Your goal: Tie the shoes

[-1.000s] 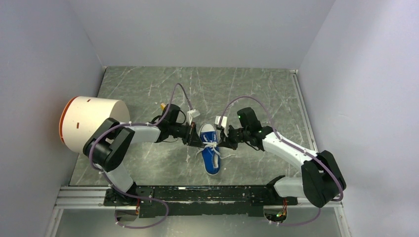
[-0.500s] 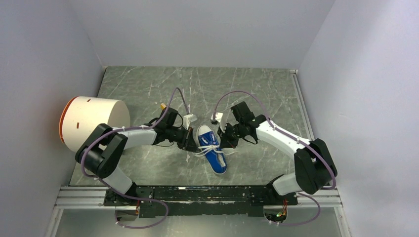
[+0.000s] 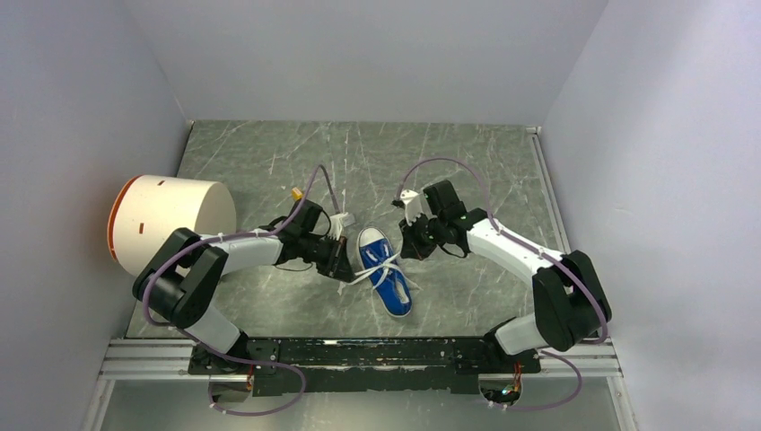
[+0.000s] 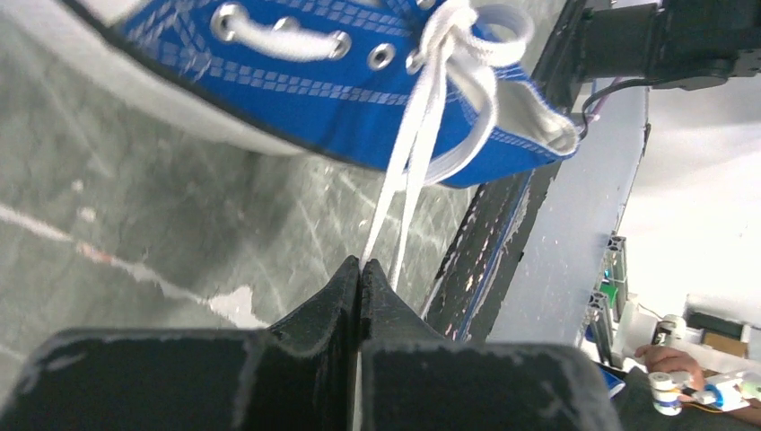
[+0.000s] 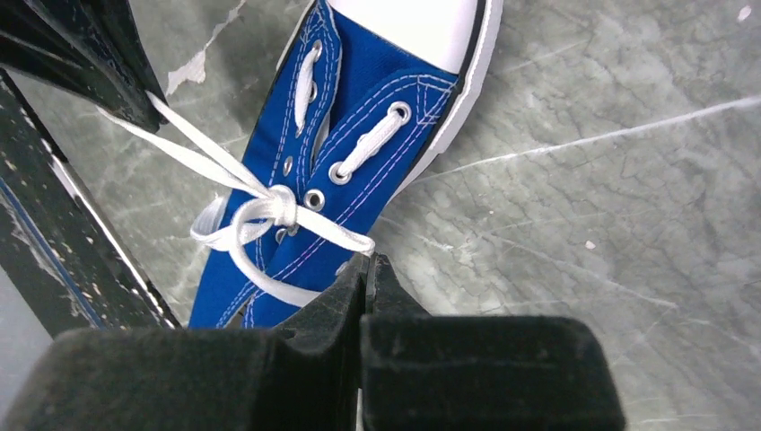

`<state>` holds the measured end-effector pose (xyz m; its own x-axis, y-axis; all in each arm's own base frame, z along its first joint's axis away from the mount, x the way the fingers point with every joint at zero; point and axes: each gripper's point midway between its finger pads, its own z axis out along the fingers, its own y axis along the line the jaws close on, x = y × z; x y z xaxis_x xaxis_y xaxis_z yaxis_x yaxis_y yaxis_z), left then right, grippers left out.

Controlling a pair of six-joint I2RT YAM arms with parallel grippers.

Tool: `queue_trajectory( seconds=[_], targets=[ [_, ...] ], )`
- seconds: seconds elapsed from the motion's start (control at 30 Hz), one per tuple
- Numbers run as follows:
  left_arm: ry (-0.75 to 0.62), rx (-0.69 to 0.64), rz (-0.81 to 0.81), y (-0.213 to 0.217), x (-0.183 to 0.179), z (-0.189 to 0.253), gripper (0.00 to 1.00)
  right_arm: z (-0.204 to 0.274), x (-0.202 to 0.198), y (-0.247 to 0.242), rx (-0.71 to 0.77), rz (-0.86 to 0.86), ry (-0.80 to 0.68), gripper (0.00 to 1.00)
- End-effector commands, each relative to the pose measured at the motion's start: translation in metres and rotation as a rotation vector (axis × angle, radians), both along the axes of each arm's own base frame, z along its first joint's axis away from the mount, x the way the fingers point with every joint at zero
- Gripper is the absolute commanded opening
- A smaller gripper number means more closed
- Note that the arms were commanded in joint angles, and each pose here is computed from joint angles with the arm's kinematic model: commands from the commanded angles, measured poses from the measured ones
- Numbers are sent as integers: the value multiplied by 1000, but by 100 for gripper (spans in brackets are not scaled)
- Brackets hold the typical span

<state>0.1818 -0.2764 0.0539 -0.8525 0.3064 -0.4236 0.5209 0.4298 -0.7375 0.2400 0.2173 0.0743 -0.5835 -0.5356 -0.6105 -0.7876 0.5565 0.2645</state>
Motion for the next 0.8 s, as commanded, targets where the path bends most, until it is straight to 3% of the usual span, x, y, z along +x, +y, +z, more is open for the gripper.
queue_trajectory(
  seconds=[0.0, 0.2, 0.37, 0.5, 0.53, 0.63, 0.7, 0.77],
  targets=[
    [132, 132, 48, 20, -17, -13, 5, 3, 6, 7, 98, -128, 28, 0],
    [200, 250, 73, 38, -32, -35, 5, -2, 4, -7, 181, -228, 103, 0],
    [194, 258, 81, 35, -25, -40, 5, 0, 15, -22, 258, -326, 103, 0],
    [165, 191, 53, 24, -17, -29, 5, 17, 18, -12, 339, -262, 86, 0],
    [154, 172, 48, 21, -14, -25, 5, 26, 17, -7, 375, -234, 82, 4],
    [136, 133, 37, 14, -9, -16, 5, 29, 17, -2, 358, -307, 196, 46],
    [134, 123, 26, 11, -8, -15, 5, 29, 4, 8, 322, -251, 279, 59],
    [130, 123, 18, 11, -7, -14, 5, 35, -5, 25, 318, -221, 269, 75]
  ],
)
